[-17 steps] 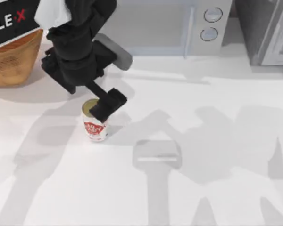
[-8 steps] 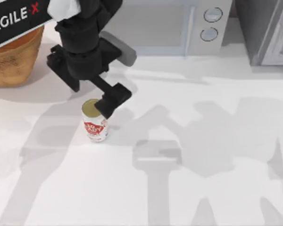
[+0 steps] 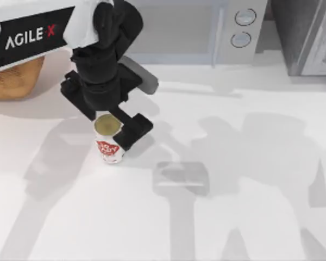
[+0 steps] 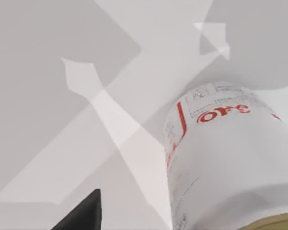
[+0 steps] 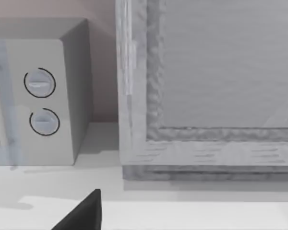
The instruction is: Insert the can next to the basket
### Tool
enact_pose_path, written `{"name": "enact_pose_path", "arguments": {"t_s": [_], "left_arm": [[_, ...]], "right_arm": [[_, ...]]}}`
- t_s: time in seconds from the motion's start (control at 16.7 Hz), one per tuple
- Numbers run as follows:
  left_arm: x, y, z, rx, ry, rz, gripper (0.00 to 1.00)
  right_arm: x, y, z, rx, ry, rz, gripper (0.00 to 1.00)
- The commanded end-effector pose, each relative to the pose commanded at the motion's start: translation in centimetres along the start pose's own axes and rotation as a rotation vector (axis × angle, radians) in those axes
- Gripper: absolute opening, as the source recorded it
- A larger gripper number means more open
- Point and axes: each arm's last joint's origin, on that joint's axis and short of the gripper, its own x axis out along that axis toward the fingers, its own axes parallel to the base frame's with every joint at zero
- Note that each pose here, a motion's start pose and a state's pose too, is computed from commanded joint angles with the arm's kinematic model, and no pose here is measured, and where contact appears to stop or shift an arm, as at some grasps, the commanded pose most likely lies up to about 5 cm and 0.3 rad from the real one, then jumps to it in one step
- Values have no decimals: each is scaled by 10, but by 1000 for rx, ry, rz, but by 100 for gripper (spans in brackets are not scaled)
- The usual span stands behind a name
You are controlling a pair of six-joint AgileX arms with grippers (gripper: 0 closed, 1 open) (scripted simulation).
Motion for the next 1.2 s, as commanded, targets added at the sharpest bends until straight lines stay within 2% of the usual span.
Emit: {"name": "enact_pose_path", "arguments": {"t_s": [0.12,0.36,1.14,1.2], "left_arm": [[13,0,-1,0,1,0,100],[16,0,-1,0,2,-1,100],[16,0,-1,0,2,-1,2],[16,0,-1,0,2,-1,0]], "right_arm": [[0,0,0,0,0,0,100],[0,0,0,0,0,0,100],[0,0,0,0,0,0,100],[0,0,0,0,0,0,100]]}}
